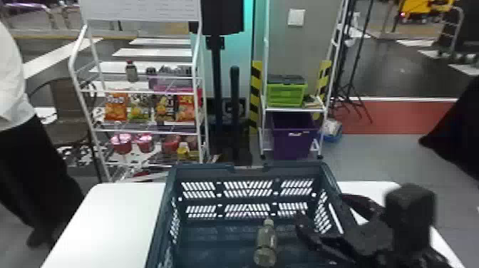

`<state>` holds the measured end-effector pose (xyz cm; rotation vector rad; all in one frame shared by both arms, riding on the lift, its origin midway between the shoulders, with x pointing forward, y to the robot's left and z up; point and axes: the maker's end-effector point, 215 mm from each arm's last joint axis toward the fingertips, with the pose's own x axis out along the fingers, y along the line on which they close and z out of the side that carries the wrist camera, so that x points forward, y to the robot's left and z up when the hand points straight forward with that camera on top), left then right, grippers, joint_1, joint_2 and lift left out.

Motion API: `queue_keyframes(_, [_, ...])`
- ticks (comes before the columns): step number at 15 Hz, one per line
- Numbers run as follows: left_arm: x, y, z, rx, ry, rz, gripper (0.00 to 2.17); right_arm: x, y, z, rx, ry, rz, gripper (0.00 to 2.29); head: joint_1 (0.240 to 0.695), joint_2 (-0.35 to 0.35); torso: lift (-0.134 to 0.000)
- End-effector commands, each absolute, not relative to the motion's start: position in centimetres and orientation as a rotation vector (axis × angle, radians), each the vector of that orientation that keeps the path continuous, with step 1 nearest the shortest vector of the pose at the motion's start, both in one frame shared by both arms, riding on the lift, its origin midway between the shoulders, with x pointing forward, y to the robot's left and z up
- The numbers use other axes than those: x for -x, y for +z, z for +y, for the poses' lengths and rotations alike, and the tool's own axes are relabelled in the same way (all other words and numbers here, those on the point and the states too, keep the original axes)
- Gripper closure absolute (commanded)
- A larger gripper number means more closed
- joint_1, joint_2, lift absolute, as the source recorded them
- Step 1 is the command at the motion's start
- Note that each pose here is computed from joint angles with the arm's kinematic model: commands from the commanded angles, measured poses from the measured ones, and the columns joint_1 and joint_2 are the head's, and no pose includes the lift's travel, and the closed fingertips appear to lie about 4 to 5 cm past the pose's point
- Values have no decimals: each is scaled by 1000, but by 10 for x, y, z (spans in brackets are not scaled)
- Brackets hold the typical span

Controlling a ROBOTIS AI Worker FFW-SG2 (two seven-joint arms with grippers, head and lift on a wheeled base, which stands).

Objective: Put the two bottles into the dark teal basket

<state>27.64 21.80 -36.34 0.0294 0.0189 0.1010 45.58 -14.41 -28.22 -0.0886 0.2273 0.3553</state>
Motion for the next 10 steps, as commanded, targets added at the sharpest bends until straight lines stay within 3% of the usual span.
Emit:
queue_keyframes(1, [-277,-364,218,-30,102,21,2148,-419,-273,-169,92,326,98,2,499,0,0])
queue_keyframes(6, [-287,-363,216,-50,105,35,2148,-342,-286,-192,80,255,-30,12,499,0,0])
queue_keyframes(10, [-293,-363,215,-58,107,40,2148,-306,-332,-213,-28,218,59,12,499,0,0])
